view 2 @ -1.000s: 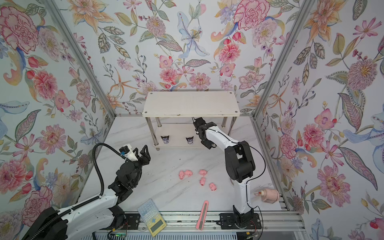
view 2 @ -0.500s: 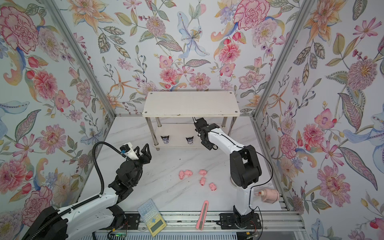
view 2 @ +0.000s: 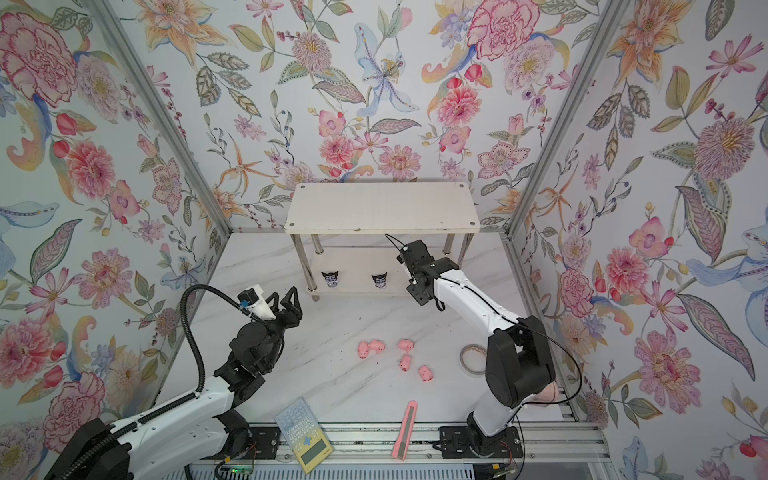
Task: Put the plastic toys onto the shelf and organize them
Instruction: 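Raise the open right gripper up and back out from under the shelf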
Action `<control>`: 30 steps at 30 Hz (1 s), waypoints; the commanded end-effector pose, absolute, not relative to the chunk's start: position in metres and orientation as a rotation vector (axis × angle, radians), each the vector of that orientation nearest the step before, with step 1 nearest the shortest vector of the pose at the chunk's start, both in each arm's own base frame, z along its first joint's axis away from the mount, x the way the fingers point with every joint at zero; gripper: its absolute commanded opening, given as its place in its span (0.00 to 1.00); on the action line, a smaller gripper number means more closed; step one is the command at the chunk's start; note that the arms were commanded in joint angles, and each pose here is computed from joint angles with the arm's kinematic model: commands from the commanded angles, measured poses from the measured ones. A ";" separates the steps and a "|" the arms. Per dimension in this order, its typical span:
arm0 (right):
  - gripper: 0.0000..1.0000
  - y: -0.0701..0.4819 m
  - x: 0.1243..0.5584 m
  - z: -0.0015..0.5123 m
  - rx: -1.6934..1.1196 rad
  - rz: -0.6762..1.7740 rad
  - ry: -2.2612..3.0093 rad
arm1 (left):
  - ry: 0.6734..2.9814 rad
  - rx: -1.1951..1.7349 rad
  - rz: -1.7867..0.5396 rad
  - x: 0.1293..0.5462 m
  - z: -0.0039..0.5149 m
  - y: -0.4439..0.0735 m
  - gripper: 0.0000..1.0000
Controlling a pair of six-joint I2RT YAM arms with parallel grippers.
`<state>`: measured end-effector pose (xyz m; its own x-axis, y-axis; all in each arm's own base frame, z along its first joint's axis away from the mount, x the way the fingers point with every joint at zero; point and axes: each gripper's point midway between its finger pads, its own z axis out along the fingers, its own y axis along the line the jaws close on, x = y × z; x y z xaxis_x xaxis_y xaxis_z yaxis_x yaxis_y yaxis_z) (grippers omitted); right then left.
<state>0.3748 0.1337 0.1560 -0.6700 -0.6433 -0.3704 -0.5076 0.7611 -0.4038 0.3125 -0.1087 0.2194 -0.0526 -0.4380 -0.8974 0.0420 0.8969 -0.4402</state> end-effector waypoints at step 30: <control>0.42 0.164 0.441 0.134 -0.715 -0.170 2.457 | 1.595 -0.305 -0.413 0.325 0.223 -0.118 0.65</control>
<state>0.4285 0.1639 0.1306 -0.7040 -0.5302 -0.4725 -0.4648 0.8470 -0.2579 0.3204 -0.1181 0.2092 -0.0956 -0.4205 -0.9022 0.0445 0.9037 -0.4259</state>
